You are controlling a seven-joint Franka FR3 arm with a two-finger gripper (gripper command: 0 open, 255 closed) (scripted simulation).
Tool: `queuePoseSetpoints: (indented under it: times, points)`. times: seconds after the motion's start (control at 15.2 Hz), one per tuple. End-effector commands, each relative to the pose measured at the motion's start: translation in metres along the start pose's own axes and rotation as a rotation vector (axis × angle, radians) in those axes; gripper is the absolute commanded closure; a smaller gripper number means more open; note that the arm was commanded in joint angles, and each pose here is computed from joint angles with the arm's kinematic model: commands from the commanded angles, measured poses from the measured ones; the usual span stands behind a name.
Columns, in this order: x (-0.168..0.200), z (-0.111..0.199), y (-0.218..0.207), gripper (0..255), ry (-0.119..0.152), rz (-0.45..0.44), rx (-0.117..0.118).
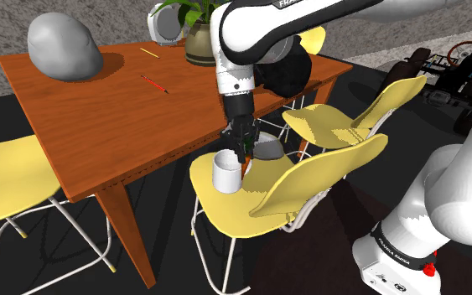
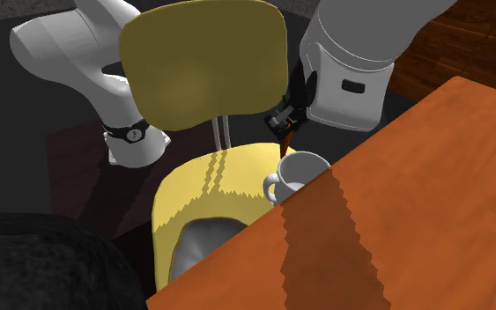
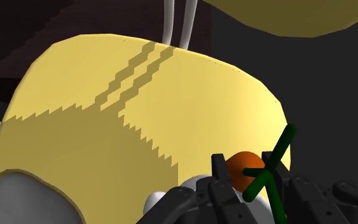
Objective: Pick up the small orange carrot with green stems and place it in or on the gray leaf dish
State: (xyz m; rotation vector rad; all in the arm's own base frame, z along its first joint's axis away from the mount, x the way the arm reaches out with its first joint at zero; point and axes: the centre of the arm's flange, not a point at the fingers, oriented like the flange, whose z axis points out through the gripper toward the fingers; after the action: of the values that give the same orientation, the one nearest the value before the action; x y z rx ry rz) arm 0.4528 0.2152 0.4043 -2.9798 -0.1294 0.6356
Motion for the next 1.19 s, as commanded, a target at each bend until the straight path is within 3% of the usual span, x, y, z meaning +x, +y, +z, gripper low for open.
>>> queuePoseSetpoints:
  times: [0.0,0.59,1.12]
  points:
    - [-0.004,-0.009,-0.001,255,0.0,0.0,0.0]
    - [-0.023,-0.051,-0.006,255,0.0,0.0,0.0]
    - [0.01,-0.089,0.087,255,0.0,0.0,0.0]
